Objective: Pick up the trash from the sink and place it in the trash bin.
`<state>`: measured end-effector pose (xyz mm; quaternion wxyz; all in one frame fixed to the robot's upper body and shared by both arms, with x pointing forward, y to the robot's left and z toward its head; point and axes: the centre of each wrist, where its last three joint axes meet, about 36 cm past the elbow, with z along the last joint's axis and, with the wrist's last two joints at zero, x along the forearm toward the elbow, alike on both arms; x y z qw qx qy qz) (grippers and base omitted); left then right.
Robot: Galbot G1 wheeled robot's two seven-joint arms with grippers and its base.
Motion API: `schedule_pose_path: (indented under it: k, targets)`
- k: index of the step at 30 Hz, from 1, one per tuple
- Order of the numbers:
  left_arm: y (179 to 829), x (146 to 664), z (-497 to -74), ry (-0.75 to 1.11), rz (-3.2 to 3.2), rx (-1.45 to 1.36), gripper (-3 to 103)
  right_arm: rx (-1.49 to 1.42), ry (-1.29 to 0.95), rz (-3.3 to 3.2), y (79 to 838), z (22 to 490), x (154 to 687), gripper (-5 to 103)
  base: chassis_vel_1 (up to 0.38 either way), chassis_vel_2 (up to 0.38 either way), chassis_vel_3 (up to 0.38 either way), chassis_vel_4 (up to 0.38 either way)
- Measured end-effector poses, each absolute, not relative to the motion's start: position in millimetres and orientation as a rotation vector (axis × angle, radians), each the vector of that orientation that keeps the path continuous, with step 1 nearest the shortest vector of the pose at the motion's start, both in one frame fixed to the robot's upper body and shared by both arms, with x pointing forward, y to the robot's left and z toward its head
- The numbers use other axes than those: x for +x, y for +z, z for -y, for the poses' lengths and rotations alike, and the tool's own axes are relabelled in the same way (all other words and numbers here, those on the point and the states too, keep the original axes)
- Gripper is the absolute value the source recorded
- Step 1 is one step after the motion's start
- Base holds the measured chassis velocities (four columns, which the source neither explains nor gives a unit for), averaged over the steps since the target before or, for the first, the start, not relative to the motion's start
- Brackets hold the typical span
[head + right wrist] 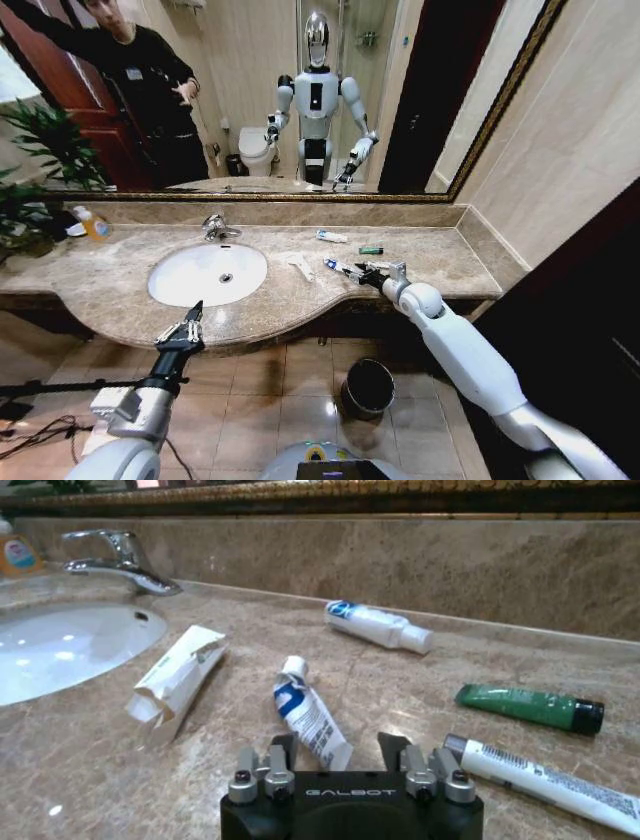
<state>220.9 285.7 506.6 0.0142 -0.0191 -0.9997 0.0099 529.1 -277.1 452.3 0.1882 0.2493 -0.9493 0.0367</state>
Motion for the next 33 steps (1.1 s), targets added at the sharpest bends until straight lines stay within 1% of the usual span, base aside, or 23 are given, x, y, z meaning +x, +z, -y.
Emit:
schedule_pose_path:
  k: [2,3,4,5,6,7,10,11,13,14,15,16,24,28,30,31,32,33]
  targets:
    - [507,221,-286,0.031,3.113,-0.059,0,0.707,0.105,2.662,452,277,527,46,0.0,0.0,0.0,0.0]
    - [507,221,-286,0.031,3.113,-0.059,0,0.707,0.105,2.662,452,277,527,46,0.0,0.0,0.0,0.0]
    - [507,221,-286,0.031,3.113,-0.059,0,0.709,0.105,2.659,451,276,525,40,0.0,0.0,0.0,0.0]
    - [507,221,-286,0.031,3.113,-0.059,0,0.711,0.105,2.658,450,276,525,40,0.0,0.0,0.0,0.0]
    - [507,221,-286,0.031,3.113,-0.059,0,0.711,0.104,2.656,449,275,523,35,0.0,0.0,0.0,0.0]
    - [507,221,-286,0.031,3.113,-0.059,0,0.711,0.104,2.656,449,275,523,35,0.0,0.0,0.0,0.0]
    - [507,221,-286,0.031,3.113,-0.059,0,0.711,0.104,2.656,449,274,521,19,0.0,0.0,0.0,0.0]
    - [507,221,-286,0.031,3.113,-0.059,0,0.711,0.104,2.656,449,274,521,19,0.0,0.0,0.0,0.0]
    - [507,221,-286,0.031,3.113,-0.059,0,0.709,0.105,2.661,450,275,521,8,0.0,0.0,0.0,0.0]
    - [507,221,-286,0.031,3.113,-0.059,0,0.709,0.105,2.661,450,275,521,8,0.0,0.0,0.0,0.0]
    - [507,221,-286,0.031,3.113,-0.059,0,0.708,0.105,2.663,450,275,521,3,0.0,0.0,0.0,0.0]
    - [507,221,-286,0.031,3.113,-0.059,0,0.709,0.105,2.665,451,275,521,0,0.0,0.0,0.0,0.0]
    - [507,221,-286,0.031,3.113,-0.059,0,0.694,0.08,2.714,459,272,513,0,0.0,0.0,0.0,0.0]
    - [507,221,-286,0.031,3.112,-0.059,0,0.675,0.032,2.786,474,273,496,0,0.0,0.0,0.0,0.0]
    - [507,221,-286,0.031,3.113,-0.06,0,0.671,-0.001,2.826,485,277,479,0,0.0,0.0,0.0,0.0]
    - [507,221,-286,0.031,3.113,-0.06,0,0.671,-0.001,2.826,485,277,479,0,0.0,0.0,0.0,0.0]
    - [507,221,-286,0.031,3.113,-0.059,0,0.673,-0.014,2.847,494,284,466,0,0.0,0.0,0.0,0.0]
    - [507,221,-286,0.031,3.113,-0.059,0,0.673,-0.014,2.847,494,284,466,0,0.0,0.0,0.0,0.0]
